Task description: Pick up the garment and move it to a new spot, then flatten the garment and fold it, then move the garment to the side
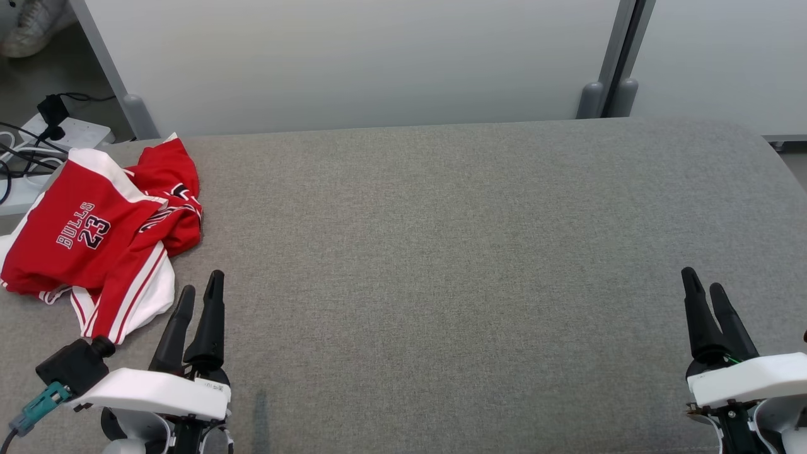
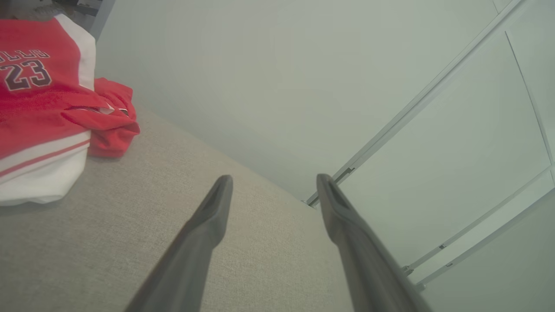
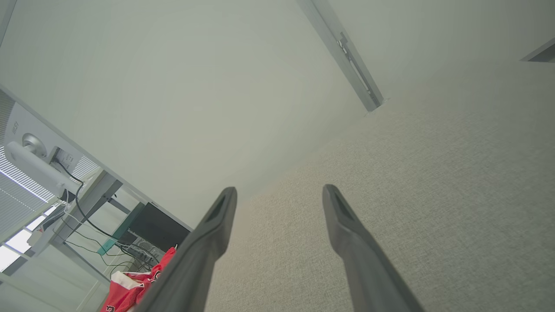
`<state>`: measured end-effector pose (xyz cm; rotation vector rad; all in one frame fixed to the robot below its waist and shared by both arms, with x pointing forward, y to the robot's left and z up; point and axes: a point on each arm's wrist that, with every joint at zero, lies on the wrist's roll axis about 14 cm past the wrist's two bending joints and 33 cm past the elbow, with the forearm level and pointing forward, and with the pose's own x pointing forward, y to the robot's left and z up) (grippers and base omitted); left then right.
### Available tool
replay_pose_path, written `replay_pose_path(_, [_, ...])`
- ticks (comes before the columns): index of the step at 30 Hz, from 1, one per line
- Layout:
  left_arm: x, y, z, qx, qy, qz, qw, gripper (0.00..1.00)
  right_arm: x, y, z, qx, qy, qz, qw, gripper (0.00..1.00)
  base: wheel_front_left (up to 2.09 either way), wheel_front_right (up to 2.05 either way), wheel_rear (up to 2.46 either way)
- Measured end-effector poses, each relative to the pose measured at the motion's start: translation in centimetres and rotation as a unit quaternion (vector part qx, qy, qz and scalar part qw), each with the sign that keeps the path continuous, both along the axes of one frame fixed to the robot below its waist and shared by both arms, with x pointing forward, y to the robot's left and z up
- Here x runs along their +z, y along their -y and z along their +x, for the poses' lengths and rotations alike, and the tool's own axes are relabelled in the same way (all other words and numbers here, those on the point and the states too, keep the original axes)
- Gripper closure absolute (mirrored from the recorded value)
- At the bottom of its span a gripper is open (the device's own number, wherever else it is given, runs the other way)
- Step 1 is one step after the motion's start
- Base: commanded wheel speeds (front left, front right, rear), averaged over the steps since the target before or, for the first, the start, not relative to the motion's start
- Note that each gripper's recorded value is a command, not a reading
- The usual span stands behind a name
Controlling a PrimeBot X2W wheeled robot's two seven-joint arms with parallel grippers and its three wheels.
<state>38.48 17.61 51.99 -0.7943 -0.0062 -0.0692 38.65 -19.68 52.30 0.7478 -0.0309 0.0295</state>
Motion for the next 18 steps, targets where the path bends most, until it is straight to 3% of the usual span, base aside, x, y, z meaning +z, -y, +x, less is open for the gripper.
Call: replay_pose_path(18, [-2.1,0.5,-0.4,-0.006,-0.028,0.161,0.987,0.00,-2.6,-0.7,-1.1,0.006,-0.027,-0.128,0.991,0.00,0.00,0.00,0.00])
